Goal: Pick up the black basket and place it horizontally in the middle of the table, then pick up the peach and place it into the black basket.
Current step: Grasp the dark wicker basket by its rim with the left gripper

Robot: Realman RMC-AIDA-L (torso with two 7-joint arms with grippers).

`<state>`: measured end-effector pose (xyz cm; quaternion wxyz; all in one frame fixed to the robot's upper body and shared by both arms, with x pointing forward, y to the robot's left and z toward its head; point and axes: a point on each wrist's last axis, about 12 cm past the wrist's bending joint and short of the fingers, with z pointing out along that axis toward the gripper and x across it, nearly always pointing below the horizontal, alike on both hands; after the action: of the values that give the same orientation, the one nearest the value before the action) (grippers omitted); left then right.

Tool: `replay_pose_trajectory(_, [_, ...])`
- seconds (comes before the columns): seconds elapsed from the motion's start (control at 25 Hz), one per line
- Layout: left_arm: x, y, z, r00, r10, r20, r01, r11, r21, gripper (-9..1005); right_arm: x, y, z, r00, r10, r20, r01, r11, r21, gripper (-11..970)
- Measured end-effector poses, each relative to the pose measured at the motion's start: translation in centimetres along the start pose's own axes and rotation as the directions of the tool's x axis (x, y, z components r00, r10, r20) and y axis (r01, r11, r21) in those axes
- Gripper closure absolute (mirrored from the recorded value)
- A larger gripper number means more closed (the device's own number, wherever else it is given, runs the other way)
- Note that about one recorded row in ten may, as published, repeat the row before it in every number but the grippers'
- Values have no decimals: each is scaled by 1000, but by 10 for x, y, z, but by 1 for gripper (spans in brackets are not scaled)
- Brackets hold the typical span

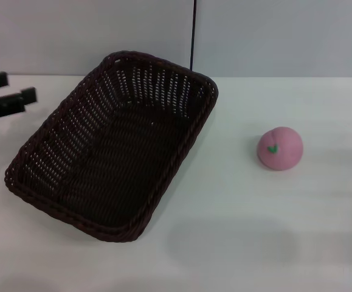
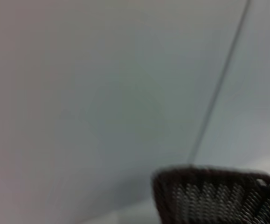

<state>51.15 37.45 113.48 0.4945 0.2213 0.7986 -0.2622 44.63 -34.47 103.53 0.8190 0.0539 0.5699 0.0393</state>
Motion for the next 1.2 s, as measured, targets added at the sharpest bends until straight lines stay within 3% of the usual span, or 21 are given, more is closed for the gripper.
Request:
replay_pose_trajectory(0.2, [-35,-4,22,967,-58,-246,69,997,36,172,0,-1,-2,1000,-1,3,1,1000,13,399])
replay_pose_trajectory(0.44, [-58,-15,61,895,-8,-445,-9,999,-36,174,-3,-1,-2,1000,3,21,-3,1000,8,401])
replay_pose_trajectory(0.8, [-70,-29,91,844,54,-533,-105,992,-65,176,-2,2,-4,1000,14,19,-14,1000,9,404])
replay_pose_trajectory(1.04, [-77,-46,114,768,118,-630,-192,980,-50,354,-2,2,-2,1000,14,21,-14,1000,8,407])
replay_pose_trajectory(1.2, [-81,-54,124,729,161,-665,-241,970,-29,351,-2,1,-1,1000,12,21,-12,1000,7,408])
